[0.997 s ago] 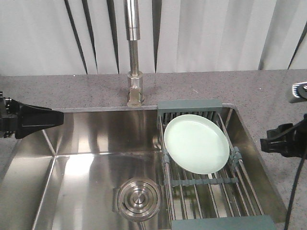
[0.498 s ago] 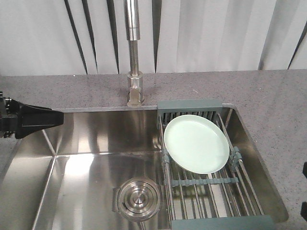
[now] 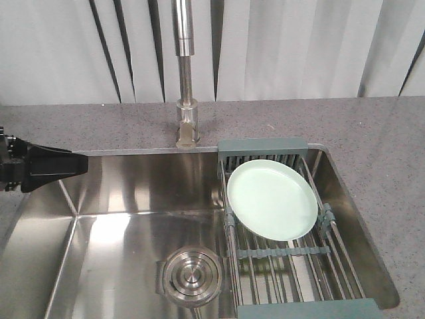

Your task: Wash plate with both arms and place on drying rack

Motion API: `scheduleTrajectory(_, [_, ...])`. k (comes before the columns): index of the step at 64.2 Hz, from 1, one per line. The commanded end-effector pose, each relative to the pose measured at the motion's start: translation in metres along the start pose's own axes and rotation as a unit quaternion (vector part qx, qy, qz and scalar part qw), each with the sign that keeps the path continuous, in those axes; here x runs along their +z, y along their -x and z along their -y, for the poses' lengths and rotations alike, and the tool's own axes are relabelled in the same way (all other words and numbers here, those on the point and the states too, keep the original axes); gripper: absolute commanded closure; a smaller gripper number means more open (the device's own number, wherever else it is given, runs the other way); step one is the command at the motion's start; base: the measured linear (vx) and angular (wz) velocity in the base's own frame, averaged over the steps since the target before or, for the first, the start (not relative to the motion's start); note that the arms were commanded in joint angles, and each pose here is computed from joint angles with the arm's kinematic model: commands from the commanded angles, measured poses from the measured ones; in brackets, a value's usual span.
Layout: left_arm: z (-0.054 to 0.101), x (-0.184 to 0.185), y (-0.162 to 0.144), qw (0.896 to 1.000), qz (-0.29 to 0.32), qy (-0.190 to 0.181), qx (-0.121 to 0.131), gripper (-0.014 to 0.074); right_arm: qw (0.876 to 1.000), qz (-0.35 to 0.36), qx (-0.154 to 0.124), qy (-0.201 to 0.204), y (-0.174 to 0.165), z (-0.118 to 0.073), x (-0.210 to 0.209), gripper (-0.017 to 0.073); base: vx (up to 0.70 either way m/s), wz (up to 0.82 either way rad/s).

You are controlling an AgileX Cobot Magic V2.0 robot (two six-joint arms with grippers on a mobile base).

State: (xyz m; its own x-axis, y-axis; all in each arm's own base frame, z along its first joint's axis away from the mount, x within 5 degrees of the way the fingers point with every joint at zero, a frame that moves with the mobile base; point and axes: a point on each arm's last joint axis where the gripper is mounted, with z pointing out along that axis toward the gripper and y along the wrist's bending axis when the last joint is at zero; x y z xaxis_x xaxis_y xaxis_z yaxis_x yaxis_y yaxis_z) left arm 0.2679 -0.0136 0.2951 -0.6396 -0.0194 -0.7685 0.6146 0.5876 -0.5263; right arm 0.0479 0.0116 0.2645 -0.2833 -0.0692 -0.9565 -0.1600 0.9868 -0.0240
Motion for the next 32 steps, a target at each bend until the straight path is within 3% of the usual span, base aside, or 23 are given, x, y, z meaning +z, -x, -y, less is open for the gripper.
scheduleTrajectory(1, [0.0153, -0.0058, 0.0119, 0.999, 0.035, -0.03, 0.01, 0.0042, 0.998, 0.065, -0.003, -0.011, 0.0181, 0.0021, -0.0031, 0.027, 0.0, 0.0])
scheduleTrajectory(32, [0.0153, -0.0058, 0.0119, 0.999, 0.035, -0.03, 0.01, 0.0042, 0.998, 0.065, -0.004, -0.011, 0.0181, 0.0021, -0.0031, 0.027, 0.0, 0.0])
